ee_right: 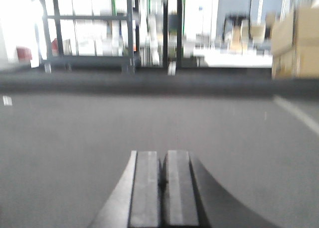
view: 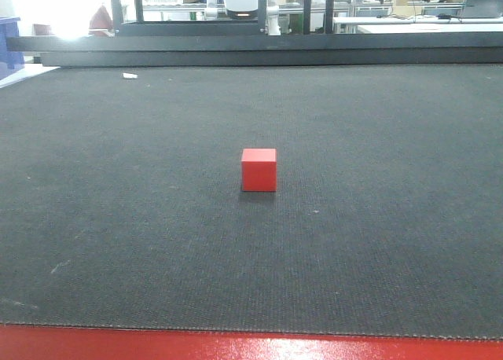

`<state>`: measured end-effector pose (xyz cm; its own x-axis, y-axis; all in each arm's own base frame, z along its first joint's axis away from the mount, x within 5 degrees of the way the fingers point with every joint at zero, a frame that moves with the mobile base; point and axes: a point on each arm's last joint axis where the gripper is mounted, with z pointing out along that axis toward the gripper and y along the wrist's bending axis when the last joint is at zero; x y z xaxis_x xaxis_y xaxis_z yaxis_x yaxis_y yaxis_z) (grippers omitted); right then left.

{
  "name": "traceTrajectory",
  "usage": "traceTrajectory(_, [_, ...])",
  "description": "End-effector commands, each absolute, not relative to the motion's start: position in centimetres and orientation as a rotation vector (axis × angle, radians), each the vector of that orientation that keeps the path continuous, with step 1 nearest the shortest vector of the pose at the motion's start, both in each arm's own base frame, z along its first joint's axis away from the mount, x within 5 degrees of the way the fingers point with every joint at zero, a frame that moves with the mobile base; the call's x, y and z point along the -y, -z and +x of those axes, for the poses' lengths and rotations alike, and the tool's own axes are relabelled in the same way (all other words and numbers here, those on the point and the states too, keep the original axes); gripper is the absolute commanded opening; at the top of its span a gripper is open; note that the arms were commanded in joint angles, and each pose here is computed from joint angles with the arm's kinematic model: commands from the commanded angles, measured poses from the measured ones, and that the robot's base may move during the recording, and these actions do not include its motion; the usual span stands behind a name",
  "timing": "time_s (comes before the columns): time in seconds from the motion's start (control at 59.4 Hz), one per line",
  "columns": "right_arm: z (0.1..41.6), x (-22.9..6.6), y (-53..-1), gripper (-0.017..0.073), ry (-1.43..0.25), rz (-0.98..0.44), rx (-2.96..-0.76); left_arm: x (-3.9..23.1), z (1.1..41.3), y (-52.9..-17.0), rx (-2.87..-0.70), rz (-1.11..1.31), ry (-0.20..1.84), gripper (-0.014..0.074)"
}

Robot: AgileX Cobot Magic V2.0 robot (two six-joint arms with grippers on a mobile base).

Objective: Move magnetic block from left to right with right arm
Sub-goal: 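Lower the open right gripper toward the red cube on the table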

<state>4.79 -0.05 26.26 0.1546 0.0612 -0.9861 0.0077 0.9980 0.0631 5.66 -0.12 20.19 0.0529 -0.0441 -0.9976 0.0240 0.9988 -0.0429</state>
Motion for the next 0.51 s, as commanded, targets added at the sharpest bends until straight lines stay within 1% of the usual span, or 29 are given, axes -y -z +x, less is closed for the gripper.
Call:
traceTrajectory(0.0, [4.8, 0.1, -30.5, 0.0085, -0.022, 0.057, -1.309, 0.1, 5.5, -20.8, -1.422, -0.014, 0.061, -0.0116])
traceTrajectory(0.051, [5.3, 0.2, -31.8, 0.012, -0.022, 0.058, -1.317, 0.1, 5.5, -20.8, -1.422, -0.014, 0.061, -0.0116])
traceTrajectory(0.101, [5.8, 0.1, -33.1, 0.0174, -0.027, 0.053, -1.322, 0.1, 5.5, -20.8, -1.422, -0.014, 0.061, -0.0116])
traceTrajectory(0.118, [6.3, 0.1, -33.5, 0.0213, -0.033, 0.048, -1.334, 0.1, 5.5, -20.8, -1.422, -0.014, 0.061, -0.0116])
traceTrajectory(0.152, [6.7, 0.0, -34.1, 0.0258, -0.041, 0.042, -1.343, 0.1, 5.5, -20.8, -1.422, -0.014, 0.061, -0.0116])
traceTrajectory(0.219, [8.1, -0.2, -35.1, 0.0393, -0.063, 0.025, -1.38, 0.1, 5.5, -20.8, -1.422, -0.014, 0.061, -0.0115])
traceTrajectory(0.269, [9.5, -0.4, -35.6, 0.0496, -0.082, 0.008, -1.427, 0.1, 5.5, -20.8, -1.422, -0.014, 0.061, -0.0116])
traceTrajectory(0.303, [10.4, -0.6, -35.9, 0.0549, -0.095, -0.005, -1.467, 0.1, 5.5, -20.8, -1.422, -0.014, 0.061, -0.0116])
traceTrajectory(0.387, [12.6, -1.4, -36.5, 0.0626, -0.128, -0.045, -1.575, 0.1, 5.5, -20.8, -1.422, -0.014, 0.061, -0.0115])
traceTrajectory(0.488, [15.6, -2.8, -37.1, 0.0634, -0.18, -0.114, -1.718, 0.1, 5.5, -20.8, -1.422, -0.014, 0.061, -0.0116])
